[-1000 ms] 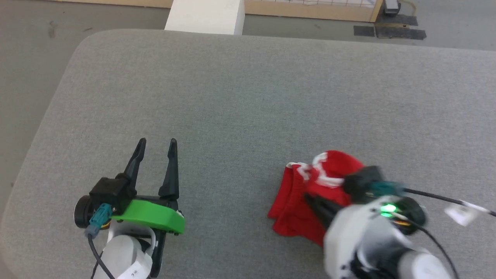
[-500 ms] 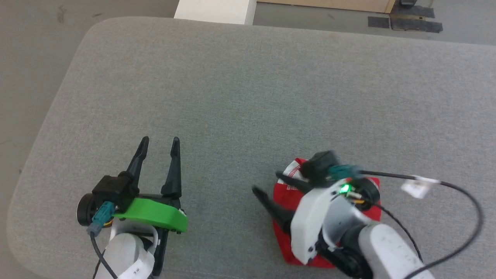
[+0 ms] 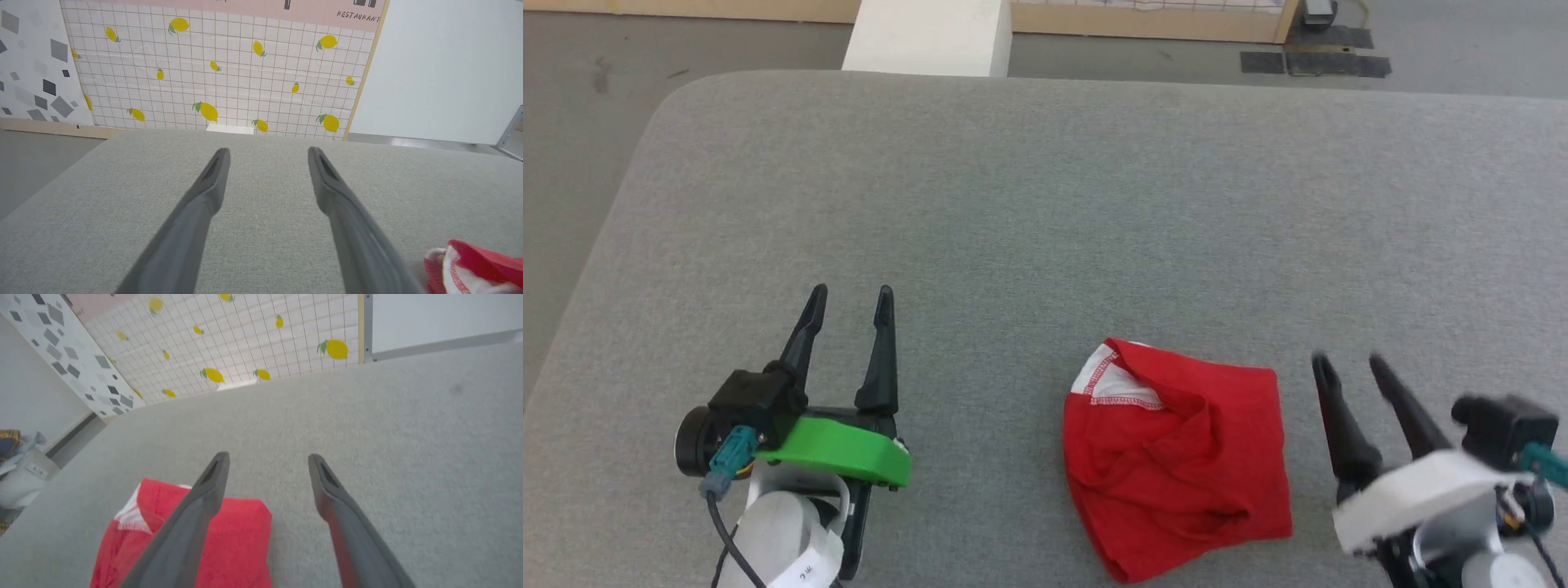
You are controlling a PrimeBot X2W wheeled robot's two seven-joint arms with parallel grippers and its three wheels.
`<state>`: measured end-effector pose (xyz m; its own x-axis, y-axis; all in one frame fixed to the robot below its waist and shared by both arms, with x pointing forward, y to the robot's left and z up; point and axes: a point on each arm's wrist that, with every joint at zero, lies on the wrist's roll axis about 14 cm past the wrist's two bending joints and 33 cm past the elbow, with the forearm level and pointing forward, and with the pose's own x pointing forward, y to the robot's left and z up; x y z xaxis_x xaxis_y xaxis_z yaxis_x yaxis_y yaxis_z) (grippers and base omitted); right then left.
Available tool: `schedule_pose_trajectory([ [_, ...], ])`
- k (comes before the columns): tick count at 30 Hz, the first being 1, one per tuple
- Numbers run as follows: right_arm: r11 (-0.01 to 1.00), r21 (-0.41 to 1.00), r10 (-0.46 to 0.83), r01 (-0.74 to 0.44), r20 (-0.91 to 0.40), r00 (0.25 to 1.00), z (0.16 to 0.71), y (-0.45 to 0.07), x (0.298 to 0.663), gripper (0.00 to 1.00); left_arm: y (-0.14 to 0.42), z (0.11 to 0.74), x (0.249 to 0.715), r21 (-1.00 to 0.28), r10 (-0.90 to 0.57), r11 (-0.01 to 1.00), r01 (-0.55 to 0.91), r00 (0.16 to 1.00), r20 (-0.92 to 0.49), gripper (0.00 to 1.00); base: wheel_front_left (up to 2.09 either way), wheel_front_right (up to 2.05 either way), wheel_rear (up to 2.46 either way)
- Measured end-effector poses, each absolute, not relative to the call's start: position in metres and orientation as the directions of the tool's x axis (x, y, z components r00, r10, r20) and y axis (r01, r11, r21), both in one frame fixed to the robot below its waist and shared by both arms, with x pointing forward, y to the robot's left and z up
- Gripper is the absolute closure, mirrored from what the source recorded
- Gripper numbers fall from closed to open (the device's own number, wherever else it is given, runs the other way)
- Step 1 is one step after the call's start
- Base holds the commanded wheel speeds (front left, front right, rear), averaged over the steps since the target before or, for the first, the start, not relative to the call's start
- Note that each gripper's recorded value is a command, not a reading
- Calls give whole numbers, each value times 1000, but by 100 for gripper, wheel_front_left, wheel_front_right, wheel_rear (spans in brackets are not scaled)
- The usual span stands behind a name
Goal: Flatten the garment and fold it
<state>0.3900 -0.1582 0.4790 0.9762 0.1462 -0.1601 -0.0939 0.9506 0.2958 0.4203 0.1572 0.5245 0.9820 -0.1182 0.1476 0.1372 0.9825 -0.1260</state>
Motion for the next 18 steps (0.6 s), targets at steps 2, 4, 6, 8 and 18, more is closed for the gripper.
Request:
schedule_pose_trajectory([
  [2, 956, 292, 120, -18, -335, 934, 429, -169, 368, 0, 154, 523, 423, -123, -128, 982, 147, 981, 144, 0, 0, 0, 0],
  [4, 951, 306, 174, -33, -444, 879, 402, -154, 358, 0, 153, 521, 422, -123, -130, 981, 147, 982, 138, 0, 0, 0, 0],
  [6, 946, 319, 209, -56, -472, 856, 396, -142, 355, 0, 154, 520, 421, -123, -128, 982, 145, 983, 134, 0, 0, 0, 0],
  [8, 942, 327, 241, -79, -492, 836, 391, -132, 353, 0, 155, 519, 420, -122, -127, 982, 143, 983, 132, 0, 0, 0, 0],
  [18, 925, 343, 354, -165, -613, 707, 368, -96, 345, 82, 162, 516, 417, -119, -106, 985, 121, 987, 121, 0, 0, 0, 0],
])
